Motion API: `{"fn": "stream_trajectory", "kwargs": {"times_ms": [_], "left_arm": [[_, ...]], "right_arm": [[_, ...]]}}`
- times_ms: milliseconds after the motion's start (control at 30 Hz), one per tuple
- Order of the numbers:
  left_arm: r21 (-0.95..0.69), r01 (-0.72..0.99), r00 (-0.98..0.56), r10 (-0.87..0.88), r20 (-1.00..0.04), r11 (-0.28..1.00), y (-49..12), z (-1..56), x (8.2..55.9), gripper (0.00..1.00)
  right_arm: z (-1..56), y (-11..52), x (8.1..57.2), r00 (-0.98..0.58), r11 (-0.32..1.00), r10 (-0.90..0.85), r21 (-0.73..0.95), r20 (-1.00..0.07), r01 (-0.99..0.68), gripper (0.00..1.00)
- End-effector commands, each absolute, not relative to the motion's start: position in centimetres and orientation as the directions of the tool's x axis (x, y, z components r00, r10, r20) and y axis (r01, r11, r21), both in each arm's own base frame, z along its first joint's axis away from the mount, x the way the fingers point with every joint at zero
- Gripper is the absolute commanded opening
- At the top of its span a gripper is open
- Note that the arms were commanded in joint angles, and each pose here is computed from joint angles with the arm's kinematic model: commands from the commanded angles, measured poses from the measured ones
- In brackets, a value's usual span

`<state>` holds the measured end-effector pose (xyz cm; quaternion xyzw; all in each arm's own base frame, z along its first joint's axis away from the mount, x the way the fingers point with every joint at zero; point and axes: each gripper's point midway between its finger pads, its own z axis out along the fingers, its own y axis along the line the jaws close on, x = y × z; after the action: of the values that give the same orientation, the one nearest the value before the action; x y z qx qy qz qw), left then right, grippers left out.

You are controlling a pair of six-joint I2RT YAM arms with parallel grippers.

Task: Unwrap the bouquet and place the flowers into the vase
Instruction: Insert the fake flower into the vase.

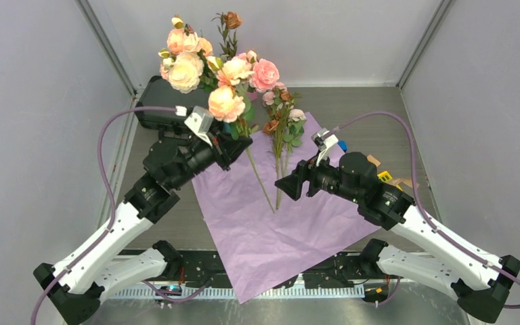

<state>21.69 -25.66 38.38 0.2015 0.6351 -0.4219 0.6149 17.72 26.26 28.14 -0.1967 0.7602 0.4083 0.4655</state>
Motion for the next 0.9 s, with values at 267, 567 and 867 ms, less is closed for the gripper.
{"fn": "stream_trajectory", "kwargs": {"times_ms": [267,567,867], "left_arm": [[-0.091,0.701,0.087,-0.212,-0.973,0.708,-20.0,45.9,28.0,0.00],[0.050,0.624,0.330,-0.205,-0.921,0.780,-18.2,50.4,30.5,0.00],[0.137,0.569,0.459,-0.175,-0.871,0.811,-18.2,53.4,33.6,0.00]], "right_arm": [[25.6,20.0,23.1,-0.604,0.701,0.186,0.535,-0.775,-0.472,0.80],[24.4,16.5,24.5,-0.621,0.750,0.248,0.553,-0.744,-0.362,0.79],[24.1,15.4,23.8,-0.627,0.783,0.229,0.524,-0.745,-0.336,0.78]]}}
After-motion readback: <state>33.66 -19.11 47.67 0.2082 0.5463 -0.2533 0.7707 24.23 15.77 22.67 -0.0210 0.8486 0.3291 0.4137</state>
